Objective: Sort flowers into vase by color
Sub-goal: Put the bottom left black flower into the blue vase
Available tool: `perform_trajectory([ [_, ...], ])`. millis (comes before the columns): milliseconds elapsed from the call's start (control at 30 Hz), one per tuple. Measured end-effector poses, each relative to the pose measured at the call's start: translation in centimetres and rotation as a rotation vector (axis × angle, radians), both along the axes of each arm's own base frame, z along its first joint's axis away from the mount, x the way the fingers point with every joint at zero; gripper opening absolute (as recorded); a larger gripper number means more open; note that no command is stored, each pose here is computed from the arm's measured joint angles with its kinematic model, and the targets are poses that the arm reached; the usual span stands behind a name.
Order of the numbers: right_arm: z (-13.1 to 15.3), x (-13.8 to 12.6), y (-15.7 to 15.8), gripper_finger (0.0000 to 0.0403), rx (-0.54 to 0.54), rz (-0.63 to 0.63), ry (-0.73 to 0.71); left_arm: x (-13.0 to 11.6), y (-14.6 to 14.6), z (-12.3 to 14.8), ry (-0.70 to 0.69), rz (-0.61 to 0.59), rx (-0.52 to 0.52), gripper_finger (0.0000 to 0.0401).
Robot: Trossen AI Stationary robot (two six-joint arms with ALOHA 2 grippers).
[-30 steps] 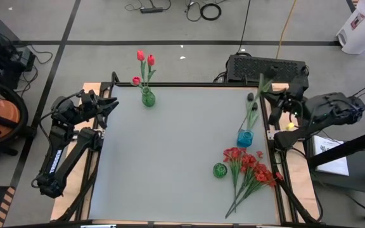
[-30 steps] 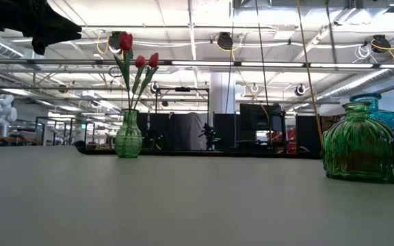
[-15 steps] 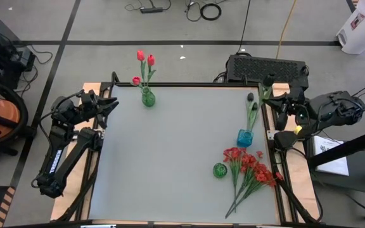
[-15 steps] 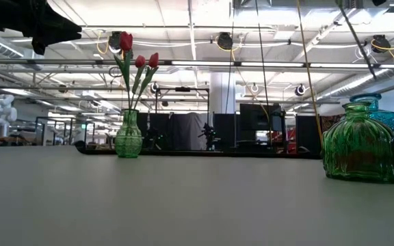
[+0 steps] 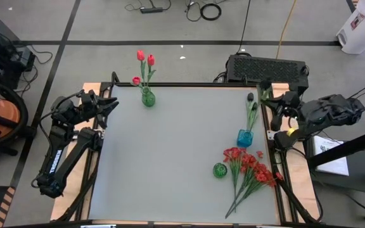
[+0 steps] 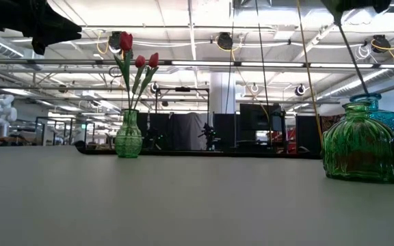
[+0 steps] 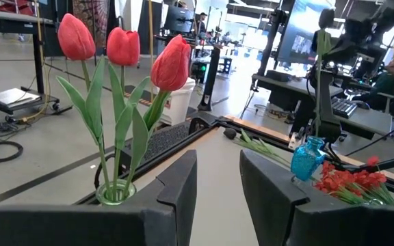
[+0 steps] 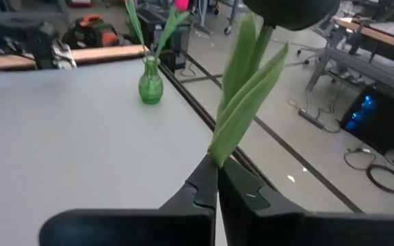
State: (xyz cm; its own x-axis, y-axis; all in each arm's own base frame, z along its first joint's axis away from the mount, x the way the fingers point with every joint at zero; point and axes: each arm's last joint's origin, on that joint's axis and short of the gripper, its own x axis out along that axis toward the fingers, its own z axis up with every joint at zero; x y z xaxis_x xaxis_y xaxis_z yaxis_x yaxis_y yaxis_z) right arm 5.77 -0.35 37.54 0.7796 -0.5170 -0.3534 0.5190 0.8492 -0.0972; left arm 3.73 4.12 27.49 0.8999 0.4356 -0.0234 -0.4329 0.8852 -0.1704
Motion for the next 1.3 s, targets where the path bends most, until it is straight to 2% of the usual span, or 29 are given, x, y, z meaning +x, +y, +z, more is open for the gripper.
perform_trajectory([
  [433,-2.8,1.3,0.5,0.0,0.088,-0.028,0.026,0.0,0.0,0.0,0.0,0.001,0.0,0.0118],
  [600,-4.0,2.1,0.8,0.0,0.119,0.003,0.038,0.0,0.0,0.0,0.0,0.0,0.0,0.0118],
  [967,-4.4,2.6,1.3,0.0001,0.218,0.092,0.034,0.0,0.0,0.0,0.0,0.0,0.0,0.0118],
  [1100,-4.4,2.6,1.3,0.002,0.239,0.088,0.026,0.0,0.0,0.0,0.0,0.0,0.0,0.0118],
  [1300,-4.5,2.7,1.5,0.0089,0.259,0.127,0.042,0.0,0.0,0.0,0.0,0.001,0.0,0.0118],
])
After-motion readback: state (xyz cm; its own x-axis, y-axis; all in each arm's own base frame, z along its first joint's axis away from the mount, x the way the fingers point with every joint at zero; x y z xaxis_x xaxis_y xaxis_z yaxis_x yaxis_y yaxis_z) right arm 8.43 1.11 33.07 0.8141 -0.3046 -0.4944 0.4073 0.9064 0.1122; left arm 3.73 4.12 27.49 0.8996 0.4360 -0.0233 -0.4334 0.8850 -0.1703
